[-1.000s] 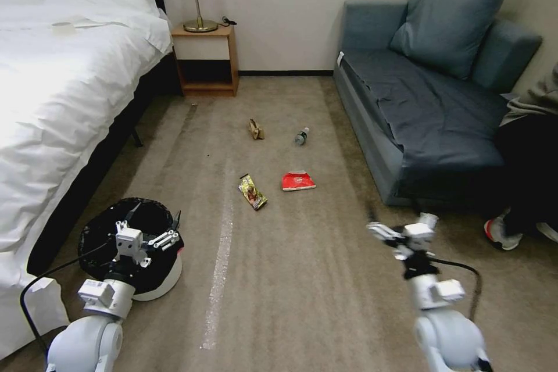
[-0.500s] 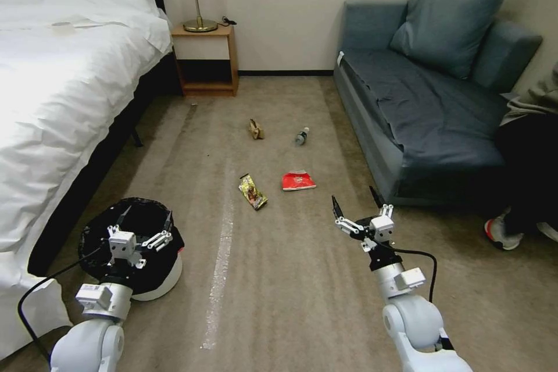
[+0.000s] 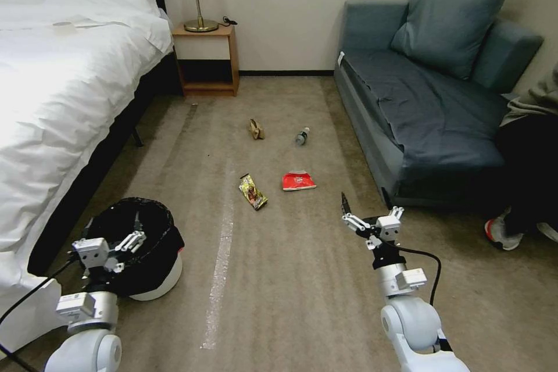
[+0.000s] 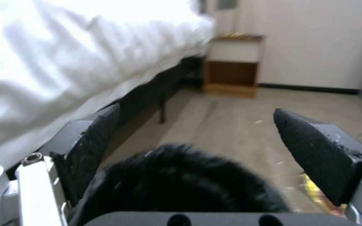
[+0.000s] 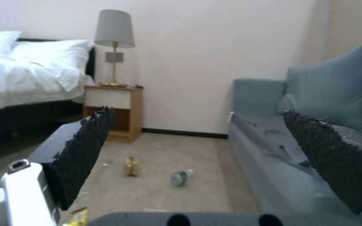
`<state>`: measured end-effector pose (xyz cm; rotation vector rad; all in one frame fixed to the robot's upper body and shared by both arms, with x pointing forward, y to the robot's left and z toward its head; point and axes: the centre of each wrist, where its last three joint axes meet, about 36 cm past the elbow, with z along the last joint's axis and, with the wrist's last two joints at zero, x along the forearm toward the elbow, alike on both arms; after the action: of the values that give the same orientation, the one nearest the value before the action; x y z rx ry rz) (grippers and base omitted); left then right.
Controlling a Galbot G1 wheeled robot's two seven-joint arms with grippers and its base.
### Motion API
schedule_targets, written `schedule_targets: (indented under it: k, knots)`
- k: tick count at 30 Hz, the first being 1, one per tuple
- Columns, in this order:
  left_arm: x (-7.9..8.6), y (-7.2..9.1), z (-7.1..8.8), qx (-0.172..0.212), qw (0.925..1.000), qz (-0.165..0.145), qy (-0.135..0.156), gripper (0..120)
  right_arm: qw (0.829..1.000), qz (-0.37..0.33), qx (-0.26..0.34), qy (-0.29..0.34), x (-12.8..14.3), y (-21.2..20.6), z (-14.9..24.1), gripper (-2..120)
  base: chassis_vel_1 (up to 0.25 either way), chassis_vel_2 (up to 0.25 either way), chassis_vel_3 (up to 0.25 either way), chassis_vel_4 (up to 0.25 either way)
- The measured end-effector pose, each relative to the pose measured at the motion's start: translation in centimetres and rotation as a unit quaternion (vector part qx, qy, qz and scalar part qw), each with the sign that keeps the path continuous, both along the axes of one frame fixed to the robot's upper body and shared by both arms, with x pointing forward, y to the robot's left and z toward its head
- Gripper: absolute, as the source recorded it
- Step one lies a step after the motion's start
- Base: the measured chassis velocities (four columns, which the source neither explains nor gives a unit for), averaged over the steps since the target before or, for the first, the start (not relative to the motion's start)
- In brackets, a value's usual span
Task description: Pick up the trash bin, then pick up the garbage on the floor and place it into the trash bin.
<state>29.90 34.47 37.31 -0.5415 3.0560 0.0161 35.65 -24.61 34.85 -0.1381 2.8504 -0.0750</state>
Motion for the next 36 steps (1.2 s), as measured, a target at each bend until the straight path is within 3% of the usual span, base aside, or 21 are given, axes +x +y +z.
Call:
schedule_targets:
  k: [1,2,4,8,10,19,26,30,36]
  knots:
    - [0.2,-0.2,-0.3,-0.016,0.9992,0.036,0.012,98,1.0,-0.003,-0.004,0.0,-0.3,-0.4,0.0,100,0.0,0.0,0.0,0.0]
    - [0.2,-0.2,-0.3,-0.016,0.9992,0.036,0.012,98,1.0,-0.003,-0.004,0.0,-0.3,-0.4,0.0,100,0.0,0.0,0.0,0.0]
    - [0.4,-0.4,-0.8,-0.054,0.9926,0.101,0.041,98,1.0,-0.001,-0.005,0.001,-0.6,-0.6,0.0,100,0.0,0.0,0.0,0.0]
    - [0.5,-0.4,-1.0,-0.087,0.9857,0.128,0.066,98,1.0,0.002,-0.006,0.003,-0.7,-0.5,-0.2,100,0.0,0.0,0.0,0.0]
    - [0.8,-0.3,-1.1,-0.127,0.9751,0.153,0.097,98,1.0,0.007,-0.007,0.006,-0.9,-0.3,-0.6,100,0.0,0.0,0.0,0.0]
    - [2.7,-0.1,-0.6,-0.181,0.9611,0.178,0.11,97,1.0,0.019,-0.011,0.01,-1.4,-0.5,-1.6,100,0.0,0.0,0.0,0.0]
    - [3.4,0.2,-0.2,-0.194,0.9546,0.194,0.115,97,1.0,0.02,-0.014,0.011,-1.7,-0.9,-1.8,100,0.0,0.0,0.0,0.0]
    - [3.9,0.9,-0.2,-0.212,0.9458,0.211,0.126,98,1.0,0.021,-0.015,0.01,-1.9,-1.1,-2.0,100,0.0,0.0,0.0,0.0]
    - [4.8,1.7,-0.3,-0.224,0.9424,0.214,0.127,97,0.999,0.027,-0.015,0.009,-2.2,-1.1,-2.2,100,0.0,0.0,0.0,0.0]
